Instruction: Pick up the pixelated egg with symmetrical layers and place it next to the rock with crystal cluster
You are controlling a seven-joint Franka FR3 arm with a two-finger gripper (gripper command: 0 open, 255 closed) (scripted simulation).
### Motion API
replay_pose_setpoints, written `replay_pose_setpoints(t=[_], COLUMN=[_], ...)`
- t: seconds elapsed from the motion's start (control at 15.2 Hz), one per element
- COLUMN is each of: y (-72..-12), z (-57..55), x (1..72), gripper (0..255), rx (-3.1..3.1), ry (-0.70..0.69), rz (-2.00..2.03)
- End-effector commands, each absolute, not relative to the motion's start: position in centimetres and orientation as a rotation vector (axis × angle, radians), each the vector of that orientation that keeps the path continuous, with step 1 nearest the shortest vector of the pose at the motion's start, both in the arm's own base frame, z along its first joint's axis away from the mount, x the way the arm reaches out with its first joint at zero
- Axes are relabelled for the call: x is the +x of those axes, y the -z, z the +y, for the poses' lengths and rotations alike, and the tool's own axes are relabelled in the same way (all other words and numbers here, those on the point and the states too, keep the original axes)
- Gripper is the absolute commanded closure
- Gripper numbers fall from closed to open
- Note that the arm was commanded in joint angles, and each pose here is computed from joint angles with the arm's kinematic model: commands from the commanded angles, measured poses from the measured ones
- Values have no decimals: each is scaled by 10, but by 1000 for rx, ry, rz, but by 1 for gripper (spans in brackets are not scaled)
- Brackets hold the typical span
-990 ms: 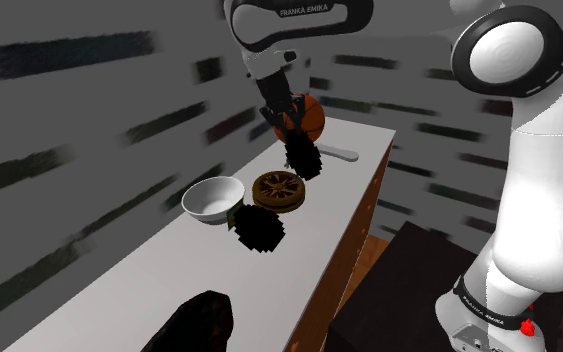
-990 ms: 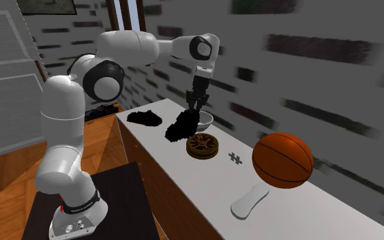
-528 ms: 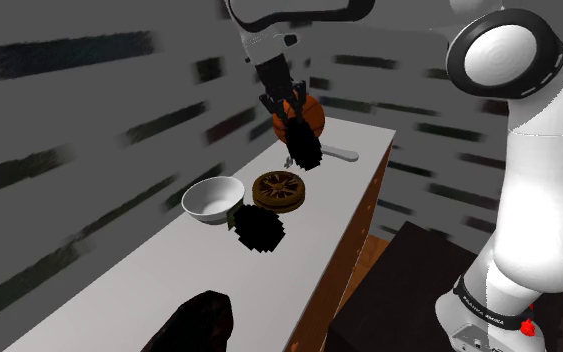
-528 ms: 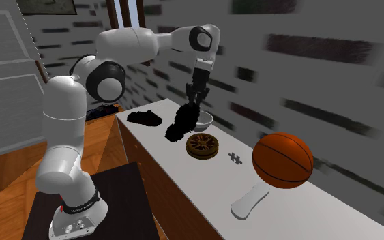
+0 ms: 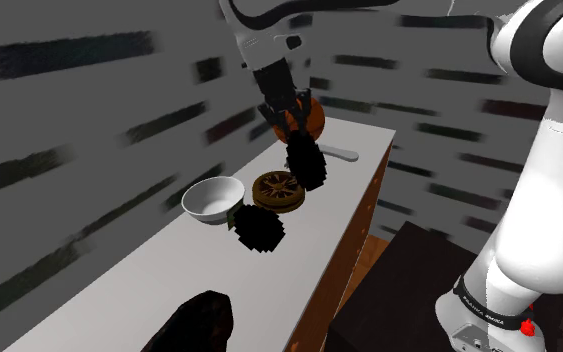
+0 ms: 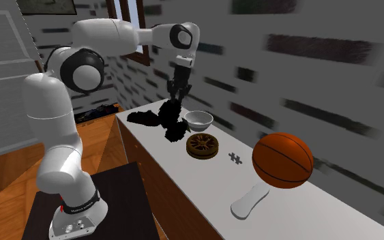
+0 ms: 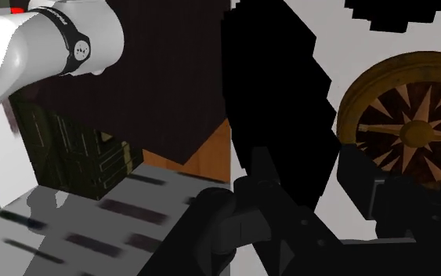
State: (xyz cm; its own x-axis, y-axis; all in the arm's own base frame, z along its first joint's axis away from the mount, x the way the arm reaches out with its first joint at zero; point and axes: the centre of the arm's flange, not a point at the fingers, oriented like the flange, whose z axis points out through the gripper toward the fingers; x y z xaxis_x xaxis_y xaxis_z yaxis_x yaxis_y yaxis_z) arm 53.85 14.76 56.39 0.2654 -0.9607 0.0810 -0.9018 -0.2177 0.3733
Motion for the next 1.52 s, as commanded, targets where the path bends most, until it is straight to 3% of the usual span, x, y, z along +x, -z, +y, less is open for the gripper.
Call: replay_pose_setpoints(t=[0.0, 0.79, 1.45], y=[-564, -565, -513], z=[165, 278, 278], x=[519, 400, 400], gripper=[255, 255, 255], rx=[2196, 2196, 2196], ry=[237, 237, 237], rz=[-1701, -1701, -1701])
